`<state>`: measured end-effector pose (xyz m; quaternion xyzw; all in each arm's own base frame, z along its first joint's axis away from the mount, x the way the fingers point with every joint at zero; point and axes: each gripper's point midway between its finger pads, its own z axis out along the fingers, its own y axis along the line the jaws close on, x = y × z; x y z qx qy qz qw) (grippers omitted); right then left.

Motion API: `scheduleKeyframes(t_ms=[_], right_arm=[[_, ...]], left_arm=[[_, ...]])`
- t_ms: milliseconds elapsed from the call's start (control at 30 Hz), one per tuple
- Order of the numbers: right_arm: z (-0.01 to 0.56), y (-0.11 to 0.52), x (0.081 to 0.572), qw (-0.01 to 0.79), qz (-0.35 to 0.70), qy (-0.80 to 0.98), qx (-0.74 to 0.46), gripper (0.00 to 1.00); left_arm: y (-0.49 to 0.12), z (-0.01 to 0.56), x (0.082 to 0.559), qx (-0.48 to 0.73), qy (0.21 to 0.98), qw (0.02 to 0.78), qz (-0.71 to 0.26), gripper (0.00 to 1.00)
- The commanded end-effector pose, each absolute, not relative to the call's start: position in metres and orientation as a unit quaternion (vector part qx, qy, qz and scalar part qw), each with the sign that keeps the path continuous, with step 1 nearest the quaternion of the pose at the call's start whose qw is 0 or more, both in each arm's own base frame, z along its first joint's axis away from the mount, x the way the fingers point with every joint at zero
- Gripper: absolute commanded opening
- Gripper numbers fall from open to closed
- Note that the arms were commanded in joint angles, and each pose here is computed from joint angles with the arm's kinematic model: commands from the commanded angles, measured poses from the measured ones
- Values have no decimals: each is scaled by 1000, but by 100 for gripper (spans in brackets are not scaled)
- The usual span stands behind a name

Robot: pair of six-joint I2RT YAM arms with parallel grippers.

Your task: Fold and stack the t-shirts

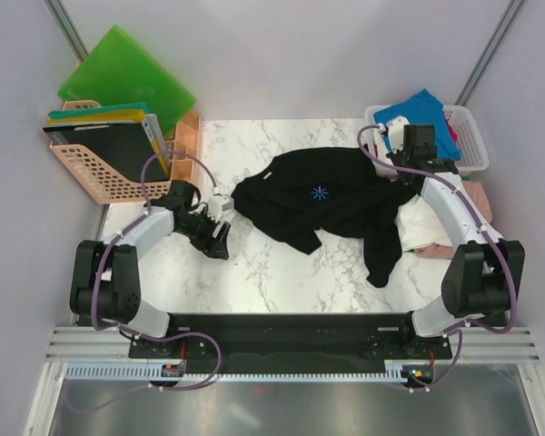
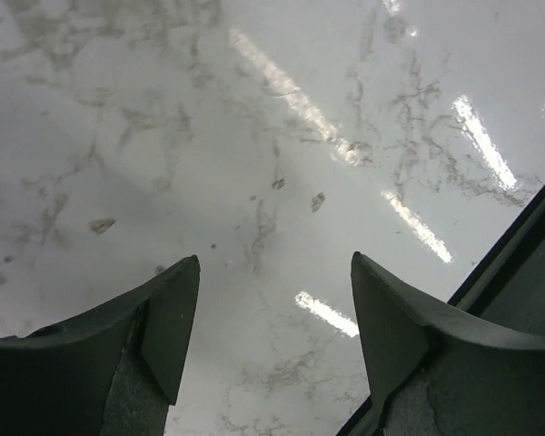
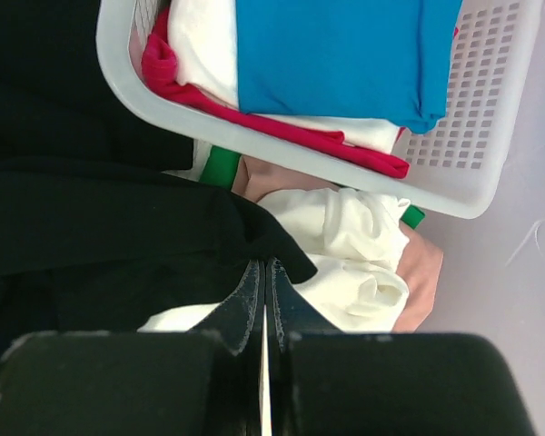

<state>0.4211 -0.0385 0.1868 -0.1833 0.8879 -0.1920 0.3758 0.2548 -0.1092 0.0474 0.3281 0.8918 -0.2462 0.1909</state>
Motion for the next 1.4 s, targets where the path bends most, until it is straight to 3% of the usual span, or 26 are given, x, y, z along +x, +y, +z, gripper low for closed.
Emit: scheduleKeyframes(t_ms=[0,100,233,333,367,533,767,1367], right_arm=[[196,-41,421,386,-189,887,-169,0],[179,-36,415,374,-172,895,-170,0],[171,-38,414,363,-174,900,-165,0],[165,-37,413,358,-169,905,-157,0],[164,-36,412,356,-166,906,-156,0],[155,-39,404,341,-170,911,-155,0],[139,-40,398,322,-171,918,-155,0],[104,-35,393,302,-154,926,-164,0]], left_arm=[[-141,57,256,394,857,199,-267,74],[-164,66,265,448,833,219,-240,75],[-227,124,302,525,770,317,-176,78],[-279,135,314,563,747,313,-165,82],[-287,106,312,572,760,263,-162,82],[-340,81,326,578,768,240,-134,84],[-369,57,304,590,767,213,-133,83],[-423,85,260,617,733,242,-154,84]])
